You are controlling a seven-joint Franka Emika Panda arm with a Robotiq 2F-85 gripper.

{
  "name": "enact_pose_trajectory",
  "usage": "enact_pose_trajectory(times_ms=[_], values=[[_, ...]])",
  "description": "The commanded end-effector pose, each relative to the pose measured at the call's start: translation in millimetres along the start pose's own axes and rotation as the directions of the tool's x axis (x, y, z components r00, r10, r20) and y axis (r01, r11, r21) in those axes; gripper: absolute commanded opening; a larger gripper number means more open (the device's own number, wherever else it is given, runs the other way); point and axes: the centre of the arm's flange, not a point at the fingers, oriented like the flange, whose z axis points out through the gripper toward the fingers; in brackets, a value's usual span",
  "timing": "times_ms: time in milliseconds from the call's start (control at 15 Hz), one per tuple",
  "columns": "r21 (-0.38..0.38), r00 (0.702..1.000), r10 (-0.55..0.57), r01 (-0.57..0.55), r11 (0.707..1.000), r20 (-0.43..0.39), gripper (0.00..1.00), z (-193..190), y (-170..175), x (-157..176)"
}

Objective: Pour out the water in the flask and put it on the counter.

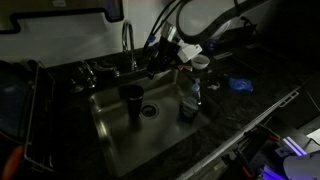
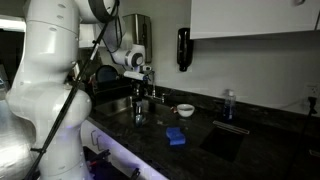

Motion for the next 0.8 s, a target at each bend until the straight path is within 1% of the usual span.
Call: enact_pose_trajectory(times_ms=[0,267,467,733], values=[[-0.013,1.000,-0.014,0.014,1.000,0.007,1.00,23.5,-9.1,4.8],[-0.038,0.999,-0.031,0.032,0.999,0.029,1.00,47.9,-19.2,4.8],[-0.055,0.999,-0.037,0.039,0.998,0.028,1.00,62.1,-27.8,7.5],[-0.075,1.000,0.022,-0.022,0.997,-0.002,1.00,79.0,-33.3,17.2]])
